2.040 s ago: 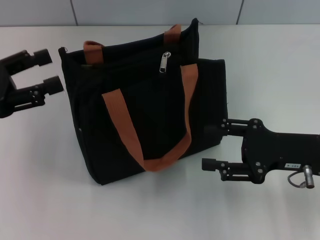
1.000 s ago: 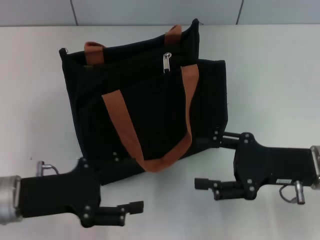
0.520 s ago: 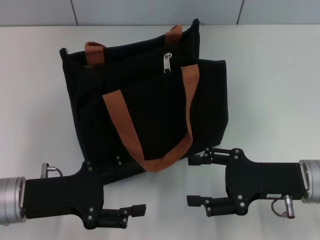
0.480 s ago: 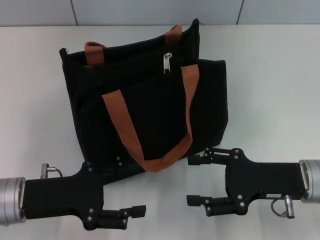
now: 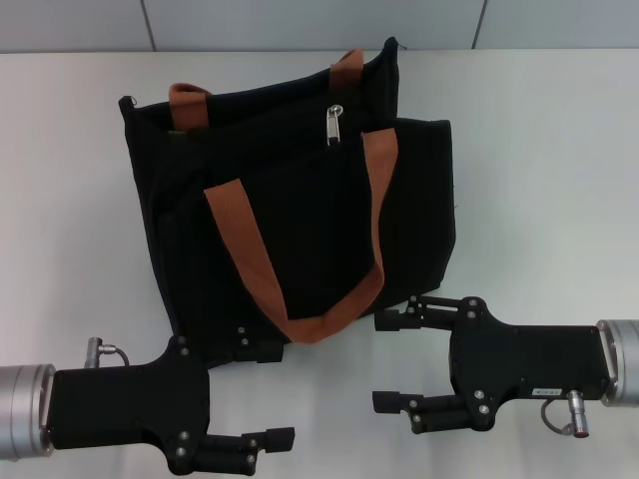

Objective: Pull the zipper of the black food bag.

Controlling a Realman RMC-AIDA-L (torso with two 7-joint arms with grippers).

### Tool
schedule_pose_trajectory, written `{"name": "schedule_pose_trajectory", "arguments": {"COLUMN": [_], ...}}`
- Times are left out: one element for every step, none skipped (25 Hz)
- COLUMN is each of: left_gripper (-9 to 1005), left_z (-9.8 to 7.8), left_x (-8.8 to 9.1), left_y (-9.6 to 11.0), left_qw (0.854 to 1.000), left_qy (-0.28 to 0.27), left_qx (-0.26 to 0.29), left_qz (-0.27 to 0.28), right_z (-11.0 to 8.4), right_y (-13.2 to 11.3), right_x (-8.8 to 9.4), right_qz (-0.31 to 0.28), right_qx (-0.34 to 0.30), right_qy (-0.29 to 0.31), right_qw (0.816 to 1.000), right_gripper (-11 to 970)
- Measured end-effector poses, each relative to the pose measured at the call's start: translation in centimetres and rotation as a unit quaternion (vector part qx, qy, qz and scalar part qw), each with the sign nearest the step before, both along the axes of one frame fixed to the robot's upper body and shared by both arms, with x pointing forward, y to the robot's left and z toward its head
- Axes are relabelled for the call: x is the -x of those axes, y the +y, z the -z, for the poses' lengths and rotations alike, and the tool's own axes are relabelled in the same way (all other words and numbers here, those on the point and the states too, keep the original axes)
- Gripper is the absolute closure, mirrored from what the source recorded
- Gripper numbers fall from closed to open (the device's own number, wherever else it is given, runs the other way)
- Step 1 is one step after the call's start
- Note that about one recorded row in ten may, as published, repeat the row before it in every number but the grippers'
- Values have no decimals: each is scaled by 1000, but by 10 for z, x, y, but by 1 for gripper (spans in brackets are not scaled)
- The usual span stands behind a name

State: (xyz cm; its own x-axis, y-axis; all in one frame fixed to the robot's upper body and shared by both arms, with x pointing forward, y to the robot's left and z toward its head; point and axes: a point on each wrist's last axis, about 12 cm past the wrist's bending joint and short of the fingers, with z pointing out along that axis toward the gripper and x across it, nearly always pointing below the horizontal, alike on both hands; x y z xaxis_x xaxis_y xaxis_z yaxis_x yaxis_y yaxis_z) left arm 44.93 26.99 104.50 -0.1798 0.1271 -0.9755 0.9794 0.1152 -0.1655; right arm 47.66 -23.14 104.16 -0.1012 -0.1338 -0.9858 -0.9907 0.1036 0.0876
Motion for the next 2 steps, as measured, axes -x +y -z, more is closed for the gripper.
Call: {"name": "schedule_pose_trajectory", "arguments": {"left_gripper": [161,161], "left_z": [0,0], "left_x": [0,0], "left_y": [0,0], "left_qw": [1000,1000], "left_qy": [0,0], "left_qx": [0,0], "left_qz": [0,0], "right_z": [0,0], "right_y": [0,0], "right_x": [0,0], "right_qz": [0,0], "right_qx": [0,0], "right_qy": [0,0], "right_qw": [1000,1000], "right_gripper": [176,176]}}
